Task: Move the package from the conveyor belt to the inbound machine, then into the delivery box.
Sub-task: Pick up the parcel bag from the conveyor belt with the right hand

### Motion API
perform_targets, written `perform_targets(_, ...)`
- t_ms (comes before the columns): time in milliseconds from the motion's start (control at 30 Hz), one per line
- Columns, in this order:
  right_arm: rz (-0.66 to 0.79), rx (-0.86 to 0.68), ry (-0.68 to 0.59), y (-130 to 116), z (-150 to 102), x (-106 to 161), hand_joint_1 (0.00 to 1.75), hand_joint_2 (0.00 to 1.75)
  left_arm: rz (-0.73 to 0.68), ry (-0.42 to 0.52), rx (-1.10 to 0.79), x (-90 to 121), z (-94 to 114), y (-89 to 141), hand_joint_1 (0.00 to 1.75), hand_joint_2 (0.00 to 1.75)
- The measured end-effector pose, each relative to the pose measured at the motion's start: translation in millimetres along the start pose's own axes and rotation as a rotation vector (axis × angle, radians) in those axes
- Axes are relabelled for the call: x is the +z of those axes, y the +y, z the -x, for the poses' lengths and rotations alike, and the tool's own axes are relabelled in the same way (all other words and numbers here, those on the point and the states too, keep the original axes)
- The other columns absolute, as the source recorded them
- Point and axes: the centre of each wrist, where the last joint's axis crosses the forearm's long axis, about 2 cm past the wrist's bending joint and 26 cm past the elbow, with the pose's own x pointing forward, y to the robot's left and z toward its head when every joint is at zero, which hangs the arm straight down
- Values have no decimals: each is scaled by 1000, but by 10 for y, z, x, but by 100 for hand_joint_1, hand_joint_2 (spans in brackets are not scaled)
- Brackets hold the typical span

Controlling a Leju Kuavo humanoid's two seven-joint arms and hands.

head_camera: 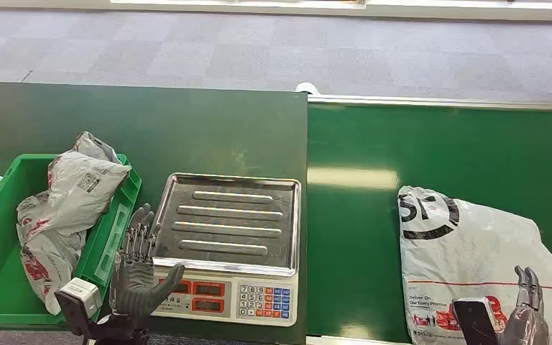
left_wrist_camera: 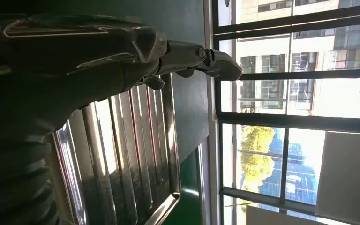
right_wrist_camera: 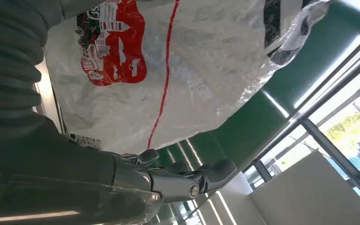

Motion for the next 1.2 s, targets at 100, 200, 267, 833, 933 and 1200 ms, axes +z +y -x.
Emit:
perform_targets(100,-39,12,50,29,59,-47,0,175,8,1,5,-13,2,-5,0,175)
perform_targets(200,-106,48,112,82,135,-118,0,175,15,1,8,-30,11,-12,0,175)
perform_targets(267,-162,91,158,126,177,-173,0,175,17,2,9,-40,17,-16,0,175)
perform_targets(833,-512,275,301,603,215,-506,173,175,22,1,10,-143,44,-59,0,175)
perform_targets(933,-548,280,280,666,177,-589,173,175,17,3,6,-151,54,-58,0,175)
perform_targets(1200,-570,293,250,710,121,-721,173,175,16,6,5,-156,63,-59,0,175)
